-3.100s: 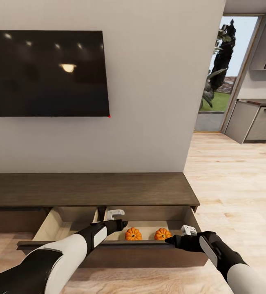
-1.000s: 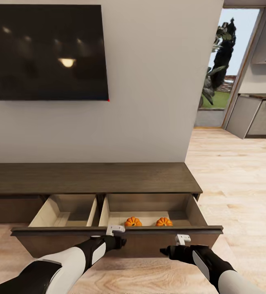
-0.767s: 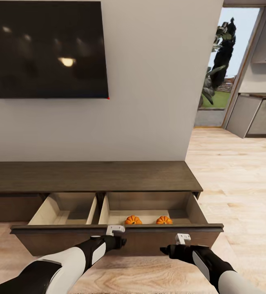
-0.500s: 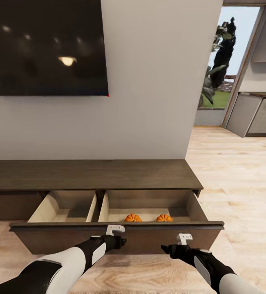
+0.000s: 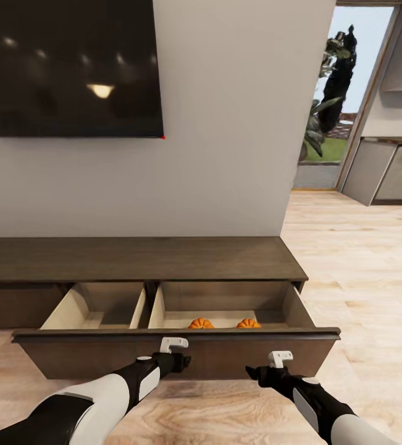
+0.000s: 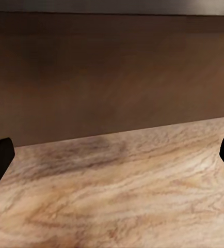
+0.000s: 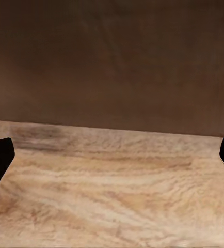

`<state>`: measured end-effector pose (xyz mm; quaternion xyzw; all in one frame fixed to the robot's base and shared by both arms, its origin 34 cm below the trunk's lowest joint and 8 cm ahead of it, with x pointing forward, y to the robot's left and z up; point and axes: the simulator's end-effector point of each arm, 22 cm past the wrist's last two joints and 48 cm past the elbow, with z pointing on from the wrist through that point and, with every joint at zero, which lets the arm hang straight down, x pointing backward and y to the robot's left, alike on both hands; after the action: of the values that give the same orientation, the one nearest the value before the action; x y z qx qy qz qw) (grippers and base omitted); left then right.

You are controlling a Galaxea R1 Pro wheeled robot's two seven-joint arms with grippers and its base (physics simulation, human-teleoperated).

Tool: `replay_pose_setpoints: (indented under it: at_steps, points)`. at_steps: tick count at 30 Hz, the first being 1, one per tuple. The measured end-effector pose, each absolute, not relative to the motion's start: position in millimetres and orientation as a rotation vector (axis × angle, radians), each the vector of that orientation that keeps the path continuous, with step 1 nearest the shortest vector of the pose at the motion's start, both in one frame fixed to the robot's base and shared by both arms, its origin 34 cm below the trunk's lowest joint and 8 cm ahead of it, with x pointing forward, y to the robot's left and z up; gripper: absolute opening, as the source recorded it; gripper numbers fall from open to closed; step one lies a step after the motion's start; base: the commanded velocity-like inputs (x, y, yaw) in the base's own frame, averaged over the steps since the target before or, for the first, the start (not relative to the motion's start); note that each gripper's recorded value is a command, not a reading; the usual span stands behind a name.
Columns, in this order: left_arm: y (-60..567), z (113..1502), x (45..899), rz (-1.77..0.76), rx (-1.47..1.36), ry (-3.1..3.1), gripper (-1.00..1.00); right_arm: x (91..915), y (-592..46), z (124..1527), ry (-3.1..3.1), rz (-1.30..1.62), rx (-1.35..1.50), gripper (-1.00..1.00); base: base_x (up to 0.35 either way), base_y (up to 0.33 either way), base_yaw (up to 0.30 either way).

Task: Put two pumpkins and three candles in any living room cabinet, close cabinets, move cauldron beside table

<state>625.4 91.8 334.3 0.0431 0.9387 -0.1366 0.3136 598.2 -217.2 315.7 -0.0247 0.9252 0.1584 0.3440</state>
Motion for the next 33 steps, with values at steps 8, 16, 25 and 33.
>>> replay_pose_setpoints:
  at_steps: [8,16,25,33]
  points:
    - [101,319,628,-0.307,0.089,2.445,1.0,614,-212,309,2.296,0.279,-0.026,1.0,0.0,0.0,0.0]
    - [108,303,627,-0.269,0.066,2.439,1.0,601,-210,283,2.324,0.273,-0.018,1.0,0.0,0.0,0.0]
    - [108,282,620,-0.272,0.059,2.471,1.0,591,-210,263,2.362,0.275,-0.014,1.0,0.0,0.0,0.0]
    - [108,262,610,-0.274,0.053,2.507,1.0,583,-210,245,2.395,0.277,-0.01,1.0,0.0,0.0,0.0]
